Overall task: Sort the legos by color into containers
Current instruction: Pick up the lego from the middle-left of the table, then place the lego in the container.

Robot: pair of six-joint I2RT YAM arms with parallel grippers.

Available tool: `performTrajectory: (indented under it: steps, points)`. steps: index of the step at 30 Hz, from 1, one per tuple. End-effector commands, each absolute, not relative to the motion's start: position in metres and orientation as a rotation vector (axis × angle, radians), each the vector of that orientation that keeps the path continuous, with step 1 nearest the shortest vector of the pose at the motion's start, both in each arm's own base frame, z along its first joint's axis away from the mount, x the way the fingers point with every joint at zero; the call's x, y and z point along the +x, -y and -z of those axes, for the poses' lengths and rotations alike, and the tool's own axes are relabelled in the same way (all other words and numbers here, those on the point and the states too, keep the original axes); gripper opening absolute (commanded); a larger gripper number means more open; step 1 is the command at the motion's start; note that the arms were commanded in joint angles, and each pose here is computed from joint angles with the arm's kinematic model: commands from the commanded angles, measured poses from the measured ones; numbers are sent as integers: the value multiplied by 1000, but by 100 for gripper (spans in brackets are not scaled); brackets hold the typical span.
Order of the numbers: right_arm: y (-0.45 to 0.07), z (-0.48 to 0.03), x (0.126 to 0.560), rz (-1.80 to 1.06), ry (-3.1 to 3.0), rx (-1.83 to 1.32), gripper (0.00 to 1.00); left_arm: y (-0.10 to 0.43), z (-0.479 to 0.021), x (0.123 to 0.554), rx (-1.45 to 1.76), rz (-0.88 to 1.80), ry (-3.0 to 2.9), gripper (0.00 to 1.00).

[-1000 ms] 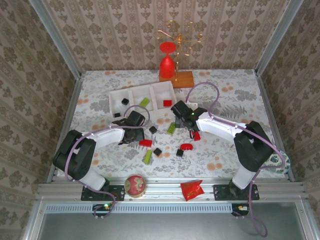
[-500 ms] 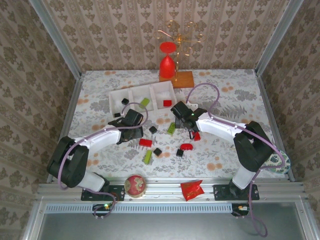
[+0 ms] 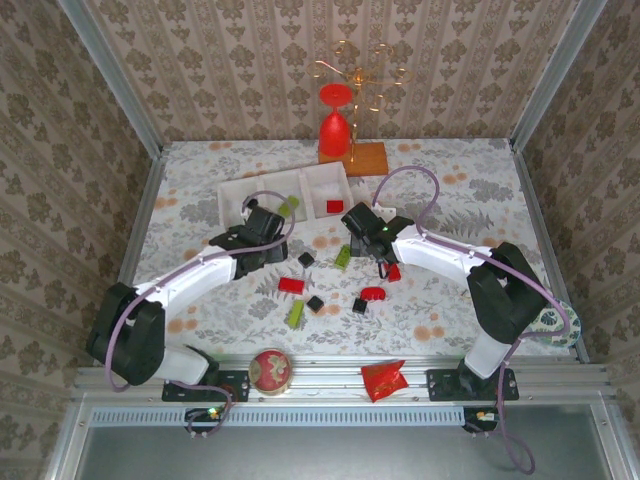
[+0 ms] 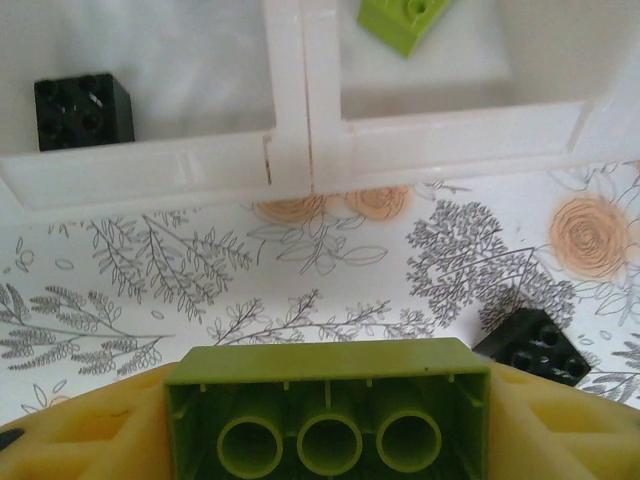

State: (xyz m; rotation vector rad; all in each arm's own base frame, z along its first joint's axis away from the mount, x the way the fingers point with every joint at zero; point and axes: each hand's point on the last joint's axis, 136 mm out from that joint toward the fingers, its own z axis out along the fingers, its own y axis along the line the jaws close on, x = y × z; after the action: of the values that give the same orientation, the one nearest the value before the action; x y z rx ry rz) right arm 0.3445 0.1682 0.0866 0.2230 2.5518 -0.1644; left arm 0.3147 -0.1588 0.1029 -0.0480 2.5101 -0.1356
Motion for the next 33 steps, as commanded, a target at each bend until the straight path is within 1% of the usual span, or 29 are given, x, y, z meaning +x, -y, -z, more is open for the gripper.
performTrajectory:
  steps: [1,17,28,33]
  points:
    - [-165,-92,348,188,-2505,272,100,157,-125,326,-29,125,-2448,48]
    - [-159,-95,345,204,-2488,283,100,171,-148,349,9,163,-2379,48]
    - [-150,-95,339,232,-2486,304,100,187,-158,405,84,135,-2350,50]
    - [-141,-99,333,247,-2477,319,100,195,-154,425,116,122,-2354,51]
